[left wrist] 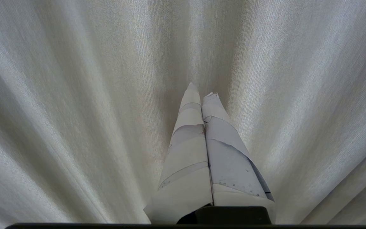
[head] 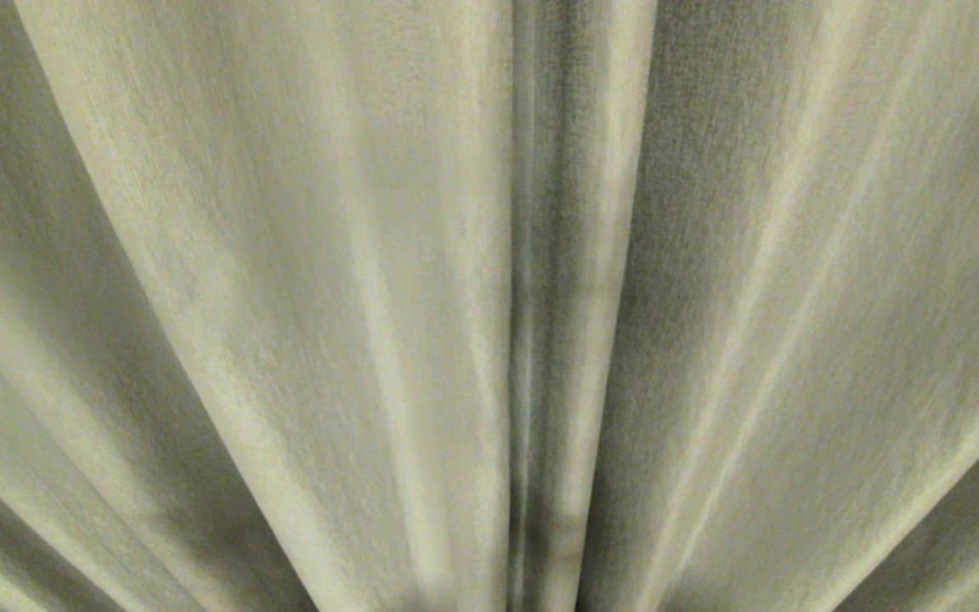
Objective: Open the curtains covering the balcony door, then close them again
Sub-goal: Pull the outer curtains open on both sides
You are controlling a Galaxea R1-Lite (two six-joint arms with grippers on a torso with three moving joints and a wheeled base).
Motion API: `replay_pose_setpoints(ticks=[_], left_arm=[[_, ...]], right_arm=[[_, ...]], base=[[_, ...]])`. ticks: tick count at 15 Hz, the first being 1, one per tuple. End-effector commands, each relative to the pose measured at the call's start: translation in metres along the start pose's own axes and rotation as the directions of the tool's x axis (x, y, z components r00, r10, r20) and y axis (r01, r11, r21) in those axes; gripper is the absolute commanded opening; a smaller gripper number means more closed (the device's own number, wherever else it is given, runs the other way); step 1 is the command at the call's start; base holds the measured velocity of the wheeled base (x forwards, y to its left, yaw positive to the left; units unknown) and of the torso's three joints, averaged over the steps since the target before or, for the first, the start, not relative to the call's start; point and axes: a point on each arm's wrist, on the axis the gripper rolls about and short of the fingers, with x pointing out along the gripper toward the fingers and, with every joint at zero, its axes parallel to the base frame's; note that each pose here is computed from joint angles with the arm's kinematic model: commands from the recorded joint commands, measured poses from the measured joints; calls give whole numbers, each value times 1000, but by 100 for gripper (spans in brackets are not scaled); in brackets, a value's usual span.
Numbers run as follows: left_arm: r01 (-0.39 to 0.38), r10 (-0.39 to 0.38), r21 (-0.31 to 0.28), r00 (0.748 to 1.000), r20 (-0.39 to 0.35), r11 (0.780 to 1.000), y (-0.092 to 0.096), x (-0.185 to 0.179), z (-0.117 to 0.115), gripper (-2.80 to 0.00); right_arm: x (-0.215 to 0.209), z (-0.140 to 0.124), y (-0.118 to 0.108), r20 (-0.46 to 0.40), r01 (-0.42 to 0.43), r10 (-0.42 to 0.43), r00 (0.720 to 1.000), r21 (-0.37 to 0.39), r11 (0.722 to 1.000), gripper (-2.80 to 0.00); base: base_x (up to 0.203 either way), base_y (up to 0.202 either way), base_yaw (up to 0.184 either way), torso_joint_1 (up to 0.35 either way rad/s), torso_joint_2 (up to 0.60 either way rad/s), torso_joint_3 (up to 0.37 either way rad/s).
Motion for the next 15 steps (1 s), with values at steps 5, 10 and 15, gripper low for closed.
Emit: replay_pose_setpoints(ticks=[5,10,15], left_arm=[[0,0,0,1000,1,1000,0,0,0,-280],[0,0,0,1000,1,1000,0,0,0,-280],[0,0,-1,1000,1,1000,0,0,0,-280]], right_arm=[[83,-18,-17,-80,12,-12,997,2,1000,0],[97,-32,-19,-115,14,-14,993,1,1000,-280],[122,-21,-23,-35,5,-6,999,-50,999,-280]], base=[[0,0,0,0,0,0],[0,0,0,0,0,0],[0,0,0,0,0,0]])
